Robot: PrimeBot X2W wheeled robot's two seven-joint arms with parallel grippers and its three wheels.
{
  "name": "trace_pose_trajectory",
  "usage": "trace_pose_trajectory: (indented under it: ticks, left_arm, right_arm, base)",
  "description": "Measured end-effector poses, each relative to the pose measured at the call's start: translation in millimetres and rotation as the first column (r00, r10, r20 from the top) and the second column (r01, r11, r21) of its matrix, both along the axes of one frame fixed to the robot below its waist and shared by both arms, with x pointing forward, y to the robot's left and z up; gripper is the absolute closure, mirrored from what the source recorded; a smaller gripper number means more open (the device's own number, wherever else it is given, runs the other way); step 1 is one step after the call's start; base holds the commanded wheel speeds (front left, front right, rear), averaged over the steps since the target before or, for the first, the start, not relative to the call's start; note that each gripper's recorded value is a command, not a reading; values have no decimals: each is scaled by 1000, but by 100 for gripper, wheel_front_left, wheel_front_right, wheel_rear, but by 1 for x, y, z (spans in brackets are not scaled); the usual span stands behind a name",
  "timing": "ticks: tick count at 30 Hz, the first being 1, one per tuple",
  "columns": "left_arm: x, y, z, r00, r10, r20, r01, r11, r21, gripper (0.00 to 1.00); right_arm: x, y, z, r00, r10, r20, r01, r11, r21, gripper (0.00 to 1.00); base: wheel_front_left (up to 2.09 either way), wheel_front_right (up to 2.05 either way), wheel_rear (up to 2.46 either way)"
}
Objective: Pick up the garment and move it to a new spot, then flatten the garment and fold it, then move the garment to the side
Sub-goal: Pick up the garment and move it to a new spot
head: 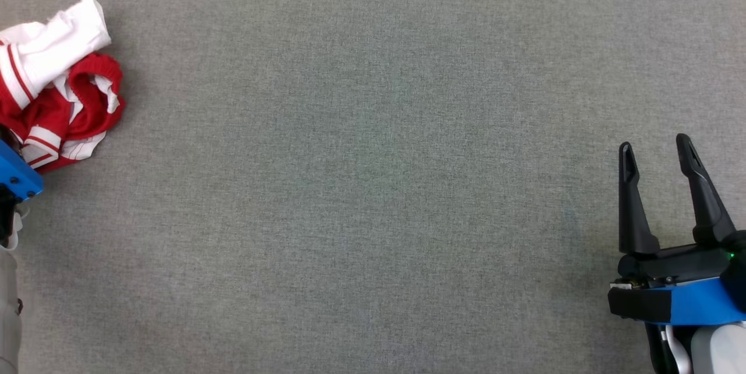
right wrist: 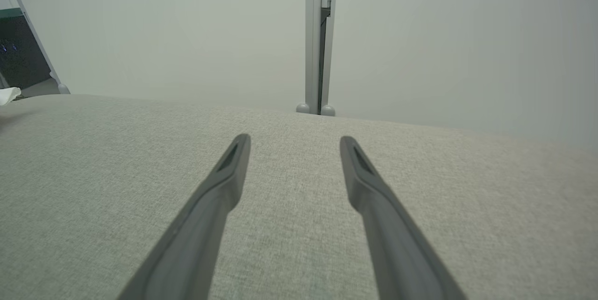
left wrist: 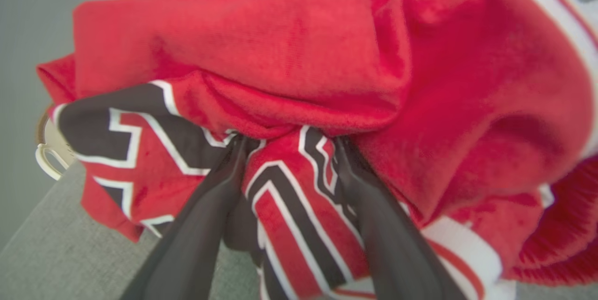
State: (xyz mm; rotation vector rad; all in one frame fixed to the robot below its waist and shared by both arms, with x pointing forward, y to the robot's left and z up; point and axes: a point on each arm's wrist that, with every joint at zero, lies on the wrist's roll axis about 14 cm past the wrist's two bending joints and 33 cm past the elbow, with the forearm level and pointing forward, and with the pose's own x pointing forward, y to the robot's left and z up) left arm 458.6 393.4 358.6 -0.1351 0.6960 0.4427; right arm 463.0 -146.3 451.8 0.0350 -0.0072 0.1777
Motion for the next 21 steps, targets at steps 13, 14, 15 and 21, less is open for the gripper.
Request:
trace_pose_trajectory:
  ticks: [13, 14, 15, 21]
  left_arm:
    - [37, 1, 90, 947, -118, 300, 69, 983, 169, 100]
    - [44, -1, 105, 930, -139, 340, 77, 979, 189, 100]
    - [49, -4, 120, 911, -168, 376, 89, 972, 218, 100]
    - [85, -43, 218, 742, -354, 569, 156, 917, 367, 100]
  right_arm:
    - [-12, 2, 23, 999, -7, 42, 6, 1000, 31, 0]
    - [-14, 2, 26, 999, -7, 47, 5, 999, 34, 0]
    - [-15, 3, 28, 999, -6, 51, 4, 999, 38, 0]
    - [-27, 2, 41, 997, -13, 71, 9, 998, 55, 0]
  base:
    - [0, 0, 0]
    - [0, 0, 0]
    - [0, 0, 0]
    - [0, 0, 0]
